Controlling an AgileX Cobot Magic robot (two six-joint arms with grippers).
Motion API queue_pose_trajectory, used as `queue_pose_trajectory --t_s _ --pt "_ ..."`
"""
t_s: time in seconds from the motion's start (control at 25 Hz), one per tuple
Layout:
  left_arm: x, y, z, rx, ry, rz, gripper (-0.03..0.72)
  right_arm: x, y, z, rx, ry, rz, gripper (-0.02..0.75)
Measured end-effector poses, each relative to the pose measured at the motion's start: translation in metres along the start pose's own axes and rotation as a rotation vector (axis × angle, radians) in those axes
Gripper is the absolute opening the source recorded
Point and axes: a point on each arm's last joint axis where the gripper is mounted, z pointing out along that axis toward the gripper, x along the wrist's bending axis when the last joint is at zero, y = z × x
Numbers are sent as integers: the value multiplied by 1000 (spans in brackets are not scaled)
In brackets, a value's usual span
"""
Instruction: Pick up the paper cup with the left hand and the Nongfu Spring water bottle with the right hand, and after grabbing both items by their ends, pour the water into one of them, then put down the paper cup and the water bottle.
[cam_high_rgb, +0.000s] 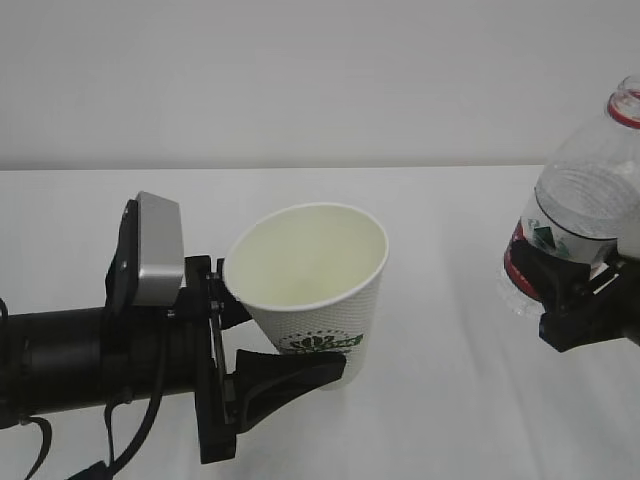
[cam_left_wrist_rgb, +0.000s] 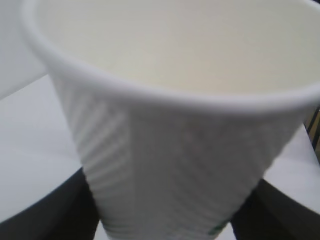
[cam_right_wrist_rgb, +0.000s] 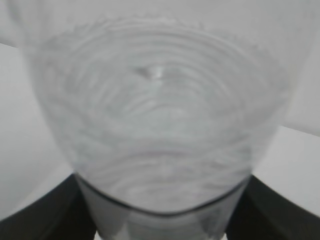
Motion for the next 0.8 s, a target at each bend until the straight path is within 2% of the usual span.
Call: queue_pose_trajectory --t_s 0.36,0.56,0.8 --pt "-9 1 5 0 -38 5 517 1 0 0 2 15 -11 495" --pt "-16 -1 9 13 -66 -23 517 2 0 0 2 21 -16 495" --pt "-16 -9 11 50 -70 -64 517 3 0 0 1 35 -26 495"
